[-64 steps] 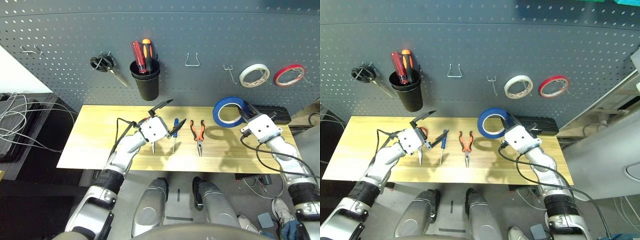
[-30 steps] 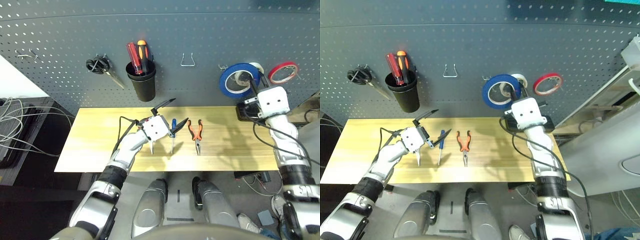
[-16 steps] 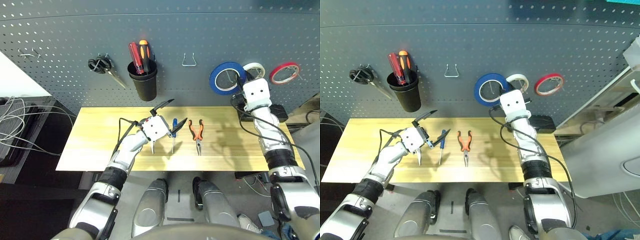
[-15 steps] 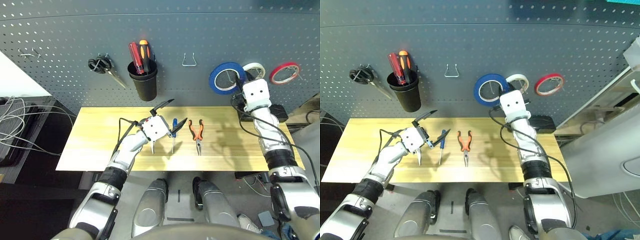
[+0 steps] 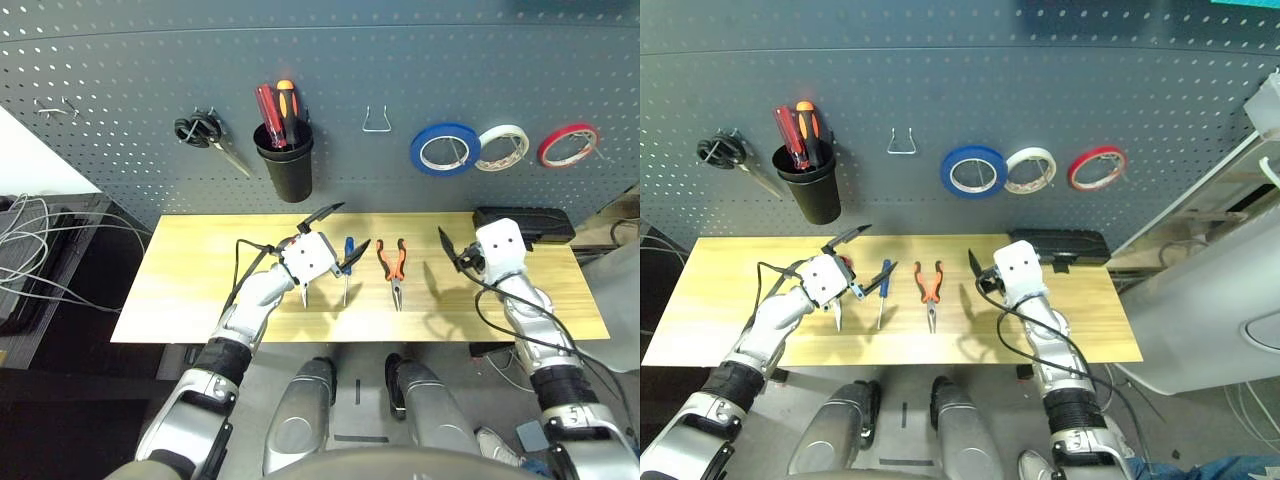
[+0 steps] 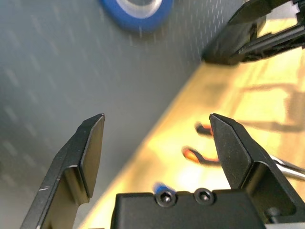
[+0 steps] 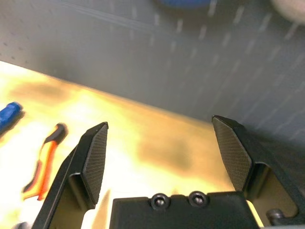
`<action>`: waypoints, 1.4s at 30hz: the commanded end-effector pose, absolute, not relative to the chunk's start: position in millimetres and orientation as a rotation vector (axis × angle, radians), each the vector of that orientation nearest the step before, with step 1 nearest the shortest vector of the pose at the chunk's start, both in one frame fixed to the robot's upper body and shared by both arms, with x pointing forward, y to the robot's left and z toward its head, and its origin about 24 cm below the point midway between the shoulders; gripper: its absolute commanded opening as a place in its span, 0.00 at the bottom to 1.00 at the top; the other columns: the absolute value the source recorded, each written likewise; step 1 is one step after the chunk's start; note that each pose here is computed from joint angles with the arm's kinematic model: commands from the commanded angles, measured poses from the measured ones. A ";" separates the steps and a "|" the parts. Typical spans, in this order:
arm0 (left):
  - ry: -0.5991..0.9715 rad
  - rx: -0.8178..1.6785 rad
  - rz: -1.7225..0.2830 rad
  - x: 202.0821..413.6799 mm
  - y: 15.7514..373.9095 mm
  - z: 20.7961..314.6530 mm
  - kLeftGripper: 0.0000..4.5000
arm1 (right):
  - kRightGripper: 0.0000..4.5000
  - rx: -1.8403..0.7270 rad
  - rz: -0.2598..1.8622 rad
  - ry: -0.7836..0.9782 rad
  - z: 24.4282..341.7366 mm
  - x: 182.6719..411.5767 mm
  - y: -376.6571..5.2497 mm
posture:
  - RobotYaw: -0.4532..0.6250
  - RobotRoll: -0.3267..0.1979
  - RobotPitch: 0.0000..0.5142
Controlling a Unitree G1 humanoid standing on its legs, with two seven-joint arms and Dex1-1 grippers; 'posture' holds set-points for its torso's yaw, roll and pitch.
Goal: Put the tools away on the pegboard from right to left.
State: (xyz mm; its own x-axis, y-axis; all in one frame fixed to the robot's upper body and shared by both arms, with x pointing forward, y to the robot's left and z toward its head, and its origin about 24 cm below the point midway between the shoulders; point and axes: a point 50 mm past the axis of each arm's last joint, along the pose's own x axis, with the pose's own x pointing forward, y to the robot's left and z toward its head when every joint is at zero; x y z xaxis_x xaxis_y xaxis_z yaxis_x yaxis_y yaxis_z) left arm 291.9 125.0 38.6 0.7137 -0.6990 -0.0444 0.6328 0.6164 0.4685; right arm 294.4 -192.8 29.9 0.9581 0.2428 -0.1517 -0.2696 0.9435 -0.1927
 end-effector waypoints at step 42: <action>0.183 0.545 -0.743 272.7 145.5 0.8 1.00 | 0.99 0.122 0.157 0.887 -25.4 307.7 -128.6 | 0.62 0.62 0.36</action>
State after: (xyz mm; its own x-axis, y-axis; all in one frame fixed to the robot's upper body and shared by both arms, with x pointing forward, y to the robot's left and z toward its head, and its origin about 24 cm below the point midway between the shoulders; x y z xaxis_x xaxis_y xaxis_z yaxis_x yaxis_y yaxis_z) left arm 277.8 141.3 5.9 0.7261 -0.6055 -0.3258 0.6851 0.5971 0.4173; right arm 313.3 -123.7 -15.9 0.6533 0.2194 -0.7246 -0.1224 0.9751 0.1850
